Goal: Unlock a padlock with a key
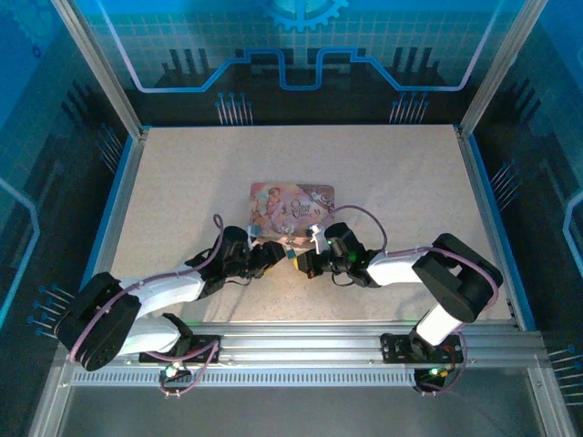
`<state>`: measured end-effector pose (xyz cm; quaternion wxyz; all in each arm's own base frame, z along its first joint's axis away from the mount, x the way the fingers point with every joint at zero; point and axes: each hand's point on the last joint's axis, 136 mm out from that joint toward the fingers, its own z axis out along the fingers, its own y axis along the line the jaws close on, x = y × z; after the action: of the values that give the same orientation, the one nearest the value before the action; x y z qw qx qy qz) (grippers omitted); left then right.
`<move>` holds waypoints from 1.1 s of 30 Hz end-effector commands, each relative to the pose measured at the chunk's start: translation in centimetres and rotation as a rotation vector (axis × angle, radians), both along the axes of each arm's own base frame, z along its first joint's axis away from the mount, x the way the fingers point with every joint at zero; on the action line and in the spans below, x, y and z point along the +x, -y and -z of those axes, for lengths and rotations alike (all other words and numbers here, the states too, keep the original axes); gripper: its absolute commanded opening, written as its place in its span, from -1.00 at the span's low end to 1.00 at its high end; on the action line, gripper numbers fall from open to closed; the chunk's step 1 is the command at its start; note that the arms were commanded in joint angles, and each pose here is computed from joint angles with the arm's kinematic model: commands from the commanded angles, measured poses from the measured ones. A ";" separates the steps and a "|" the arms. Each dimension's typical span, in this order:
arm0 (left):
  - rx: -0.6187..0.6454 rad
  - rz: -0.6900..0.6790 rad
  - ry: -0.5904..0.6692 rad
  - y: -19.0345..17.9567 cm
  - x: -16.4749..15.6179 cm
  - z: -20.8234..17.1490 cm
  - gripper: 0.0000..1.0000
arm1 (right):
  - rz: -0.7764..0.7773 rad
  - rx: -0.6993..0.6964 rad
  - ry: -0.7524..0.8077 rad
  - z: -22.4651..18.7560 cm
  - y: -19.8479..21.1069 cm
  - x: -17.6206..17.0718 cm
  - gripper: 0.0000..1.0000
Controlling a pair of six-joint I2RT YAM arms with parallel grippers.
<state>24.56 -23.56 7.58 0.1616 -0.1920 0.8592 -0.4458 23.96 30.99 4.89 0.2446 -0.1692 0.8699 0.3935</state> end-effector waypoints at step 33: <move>-0.098 -0.042 -0.103 2.0 0.9 2.4 -0.06 | 0.051 0.156 -0.250 -2.6 -2.9 -1.0 -1.00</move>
<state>26.41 -25.31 6.95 0.1642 -0.2068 0.8363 -0.4805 23.81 32.04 6.03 0.1750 -0.0594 0.8793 0.4390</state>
